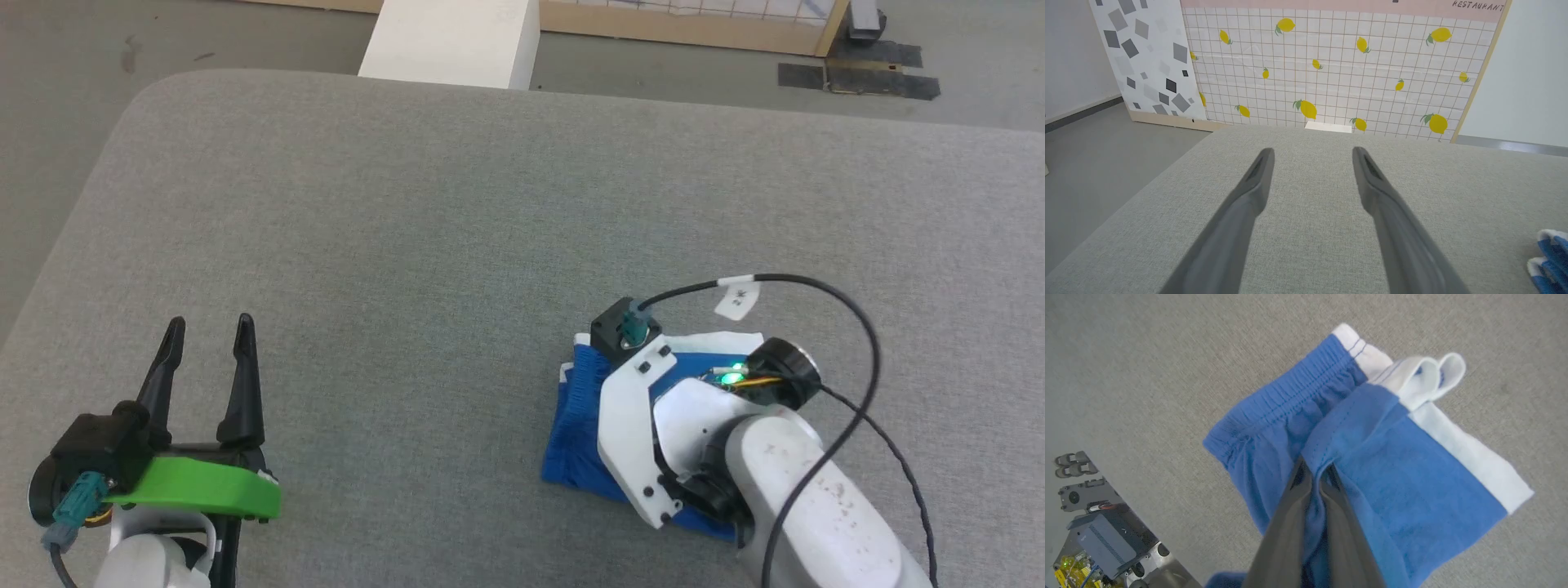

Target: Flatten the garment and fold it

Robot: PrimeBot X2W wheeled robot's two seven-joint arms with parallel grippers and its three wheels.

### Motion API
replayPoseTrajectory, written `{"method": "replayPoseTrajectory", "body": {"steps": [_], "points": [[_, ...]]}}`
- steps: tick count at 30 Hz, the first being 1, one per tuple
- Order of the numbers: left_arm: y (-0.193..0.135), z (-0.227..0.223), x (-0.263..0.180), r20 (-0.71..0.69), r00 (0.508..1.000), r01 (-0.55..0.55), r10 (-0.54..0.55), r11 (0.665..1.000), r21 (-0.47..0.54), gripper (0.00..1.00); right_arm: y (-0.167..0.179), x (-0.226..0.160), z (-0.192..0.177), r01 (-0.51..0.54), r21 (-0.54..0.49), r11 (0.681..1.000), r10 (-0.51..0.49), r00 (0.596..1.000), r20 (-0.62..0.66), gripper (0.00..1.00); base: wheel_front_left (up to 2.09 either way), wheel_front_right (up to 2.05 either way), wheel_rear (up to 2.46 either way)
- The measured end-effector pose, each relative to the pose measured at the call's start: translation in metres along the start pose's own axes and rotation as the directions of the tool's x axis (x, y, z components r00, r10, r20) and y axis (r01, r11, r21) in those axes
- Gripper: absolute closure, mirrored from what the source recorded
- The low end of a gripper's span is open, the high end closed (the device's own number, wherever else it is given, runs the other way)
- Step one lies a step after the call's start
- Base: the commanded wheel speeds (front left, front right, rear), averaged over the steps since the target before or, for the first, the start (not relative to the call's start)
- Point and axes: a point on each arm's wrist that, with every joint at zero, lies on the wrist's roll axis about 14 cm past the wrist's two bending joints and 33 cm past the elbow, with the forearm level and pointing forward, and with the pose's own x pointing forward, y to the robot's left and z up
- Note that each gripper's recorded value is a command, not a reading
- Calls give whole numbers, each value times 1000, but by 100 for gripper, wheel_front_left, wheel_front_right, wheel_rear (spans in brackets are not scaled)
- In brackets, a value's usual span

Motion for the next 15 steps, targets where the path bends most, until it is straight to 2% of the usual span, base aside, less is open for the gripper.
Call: {"method": "replayPoseTrajectory", "body": {"steps": [2,3,4,9,15], "points": [[1,-1,-1,-4,1000,-4,4,1000,1,0,3,7,-4,-13,-5,1000,12,1000,-21,100,0,0,0],[2,-1,-1,-5,1000,-5,5,1000,1,0,4,9,-4,-21,-8,1000,20,1000,-19,69,0,0,0],[2,-2,-1,-6,1000,-6,6,1000,1,0,6,10,-3,-30,-10,1000,30,1000,-10,0,0,0,0],[-1,-2,1,-5,1000,2,-2,1000,-2,0,23,4,21,-93,-38,995,96,992,87,0,0,0,0],[-9,-1,7,3,1000,27,-27,1000,-8,0,35,-22,55,-141,-46,989,148,956,253,0,0,0,0]]}}
